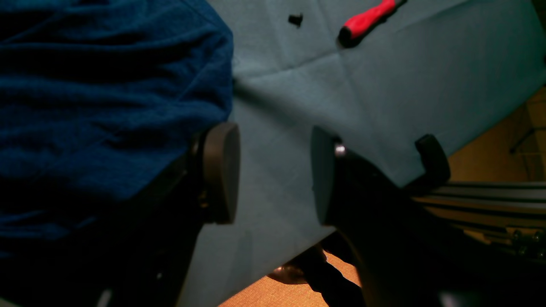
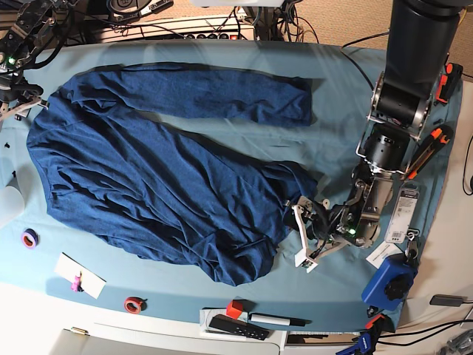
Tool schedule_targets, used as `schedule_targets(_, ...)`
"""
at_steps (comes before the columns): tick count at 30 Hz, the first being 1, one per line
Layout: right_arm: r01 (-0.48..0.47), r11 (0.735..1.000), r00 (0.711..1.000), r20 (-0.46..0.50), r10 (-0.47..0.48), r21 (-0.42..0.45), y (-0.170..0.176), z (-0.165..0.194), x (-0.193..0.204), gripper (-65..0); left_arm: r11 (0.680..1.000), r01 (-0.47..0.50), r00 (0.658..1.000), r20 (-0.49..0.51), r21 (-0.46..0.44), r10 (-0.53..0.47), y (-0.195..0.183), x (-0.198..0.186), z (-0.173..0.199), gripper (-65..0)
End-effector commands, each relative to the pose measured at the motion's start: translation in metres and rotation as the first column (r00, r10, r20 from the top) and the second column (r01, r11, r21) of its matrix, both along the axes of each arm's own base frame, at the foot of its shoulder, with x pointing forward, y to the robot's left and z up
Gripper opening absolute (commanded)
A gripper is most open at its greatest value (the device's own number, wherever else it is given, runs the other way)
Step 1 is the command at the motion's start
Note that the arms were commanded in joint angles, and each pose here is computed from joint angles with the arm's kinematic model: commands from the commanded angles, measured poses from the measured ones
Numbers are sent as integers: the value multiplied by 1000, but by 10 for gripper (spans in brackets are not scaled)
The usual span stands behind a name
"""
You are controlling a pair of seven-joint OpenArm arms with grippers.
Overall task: Layout the t-shirt on the table in an organized manner, then fold the t-shirt properly
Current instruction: 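Release the hem and regrasp the shirt side with the left gripper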
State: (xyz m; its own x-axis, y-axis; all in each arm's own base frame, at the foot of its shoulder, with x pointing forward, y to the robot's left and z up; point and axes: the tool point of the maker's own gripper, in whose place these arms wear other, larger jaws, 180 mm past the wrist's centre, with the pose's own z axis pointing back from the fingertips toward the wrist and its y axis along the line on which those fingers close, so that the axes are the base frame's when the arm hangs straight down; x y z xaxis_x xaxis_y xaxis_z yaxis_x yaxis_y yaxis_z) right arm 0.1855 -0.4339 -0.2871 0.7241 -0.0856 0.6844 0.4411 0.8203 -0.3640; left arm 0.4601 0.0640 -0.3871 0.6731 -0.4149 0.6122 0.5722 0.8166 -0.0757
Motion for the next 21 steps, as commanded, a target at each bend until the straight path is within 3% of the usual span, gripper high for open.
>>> schedule_targets(1, -8, 999, 999, 33, 10, -45, -6, 17, 6, -380, 1000, -4, 997, 77, -24, 6, -2, 22, 29, -301)
schedule_targets(11, -8, 999, 999, 34, 10, -45, -6, 17, 6, -379, 999, 24, 994, 109, -40, -19, -7, 32, 48, -301)
schedule_targets(15, -9, 999, 999, 33, 10, -45, -6, 17, 6, -379, 996, 19, 995, 103, -92, -9, -13, 36, 61, -305)
schedule_targets(21, -8, 999, 999, 33, 10, -45, -6, 17, 5, -379, 997, 11, 997, 75, -83, -5, -12, 27, 45, -305)
